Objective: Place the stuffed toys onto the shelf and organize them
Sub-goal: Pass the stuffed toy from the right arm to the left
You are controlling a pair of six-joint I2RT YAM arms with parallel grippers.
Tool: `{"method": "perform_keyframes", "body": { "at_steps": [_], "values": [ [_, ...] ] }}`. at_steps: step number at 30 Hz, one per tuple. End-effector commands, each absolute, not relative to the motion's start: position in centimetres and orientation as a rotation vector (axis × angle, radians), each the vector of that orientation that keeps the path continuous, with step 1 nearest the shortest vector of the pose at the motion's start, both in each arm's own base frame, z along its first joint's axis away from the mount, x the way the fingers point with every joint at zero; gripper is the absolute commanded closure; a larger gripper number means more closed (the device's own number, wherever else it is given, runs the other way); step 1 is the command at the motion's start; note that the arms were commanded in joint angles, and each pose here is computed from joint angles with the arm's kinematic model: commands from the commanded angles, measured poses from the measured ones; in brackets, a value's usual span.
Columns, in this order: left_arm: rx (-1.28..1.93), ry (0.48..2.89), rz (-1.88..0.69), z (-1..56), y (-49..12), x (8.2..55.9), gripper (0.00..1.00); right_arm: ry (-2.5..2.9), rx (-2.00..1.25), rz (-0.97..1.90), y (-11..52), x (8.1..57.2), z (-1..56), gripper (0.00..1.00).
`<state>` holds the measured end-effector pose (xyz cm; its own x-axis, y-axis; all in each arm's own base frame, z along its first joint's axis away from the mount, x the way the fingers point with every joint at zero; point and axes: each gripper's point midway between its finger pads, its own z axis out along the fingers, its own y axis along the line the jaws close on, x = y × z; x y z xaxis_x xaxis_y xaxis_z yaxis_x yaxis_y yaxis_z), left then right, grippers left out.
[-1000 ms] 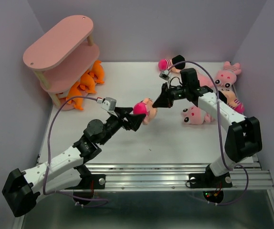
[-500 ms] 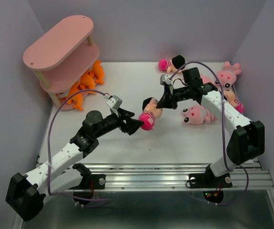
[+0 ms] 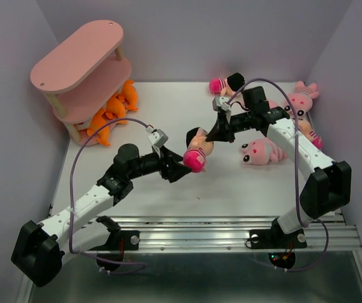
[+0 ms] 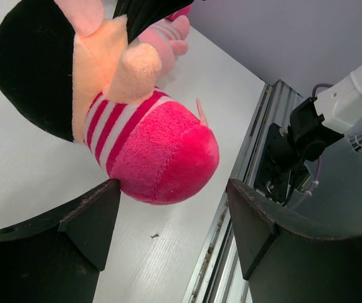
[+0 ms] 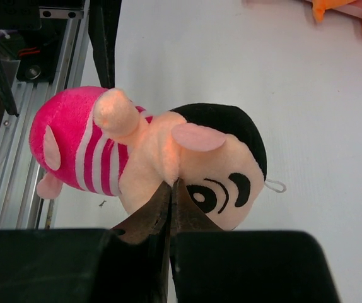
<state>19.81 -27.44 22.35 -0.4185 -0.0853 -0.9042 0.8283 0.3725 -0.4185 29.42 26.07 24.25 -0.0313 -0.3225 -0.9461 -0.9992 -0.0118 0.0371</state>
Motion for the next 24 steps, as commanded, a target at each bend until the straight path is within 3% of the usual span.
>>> {"method": "perform_keyframes", "body": {
  "at_steps": [1, 8, 15, 24],
  "values": [
    [0.704, 1.591, -1.237, 24.0, -27.9, 19.7, 0.23, 1.342, -1.455, 1.078, 26.4, 28.9, 27.7, 0.99],
    [0.654, 1.595, -1.241, 24.4, -28.4, 20.7, 0.32, 1.348, -1.447, 1.143, 26.5, 28.2, 27.2, 0.99],
    [0.587, 1.62, -1.234, 24.5, -29.4, 22.1, 0.49, 1.364, -1.432, 1.194, 26.7, 28.1, 26.9, 0.99],
    [0.441, 1.553, -1.077, 26.5, -27.6, 23.9, 0.88, 1.429, -1.406, 1.172, 26.4, 28.3, 26.2, 0.99]
  ]
}}
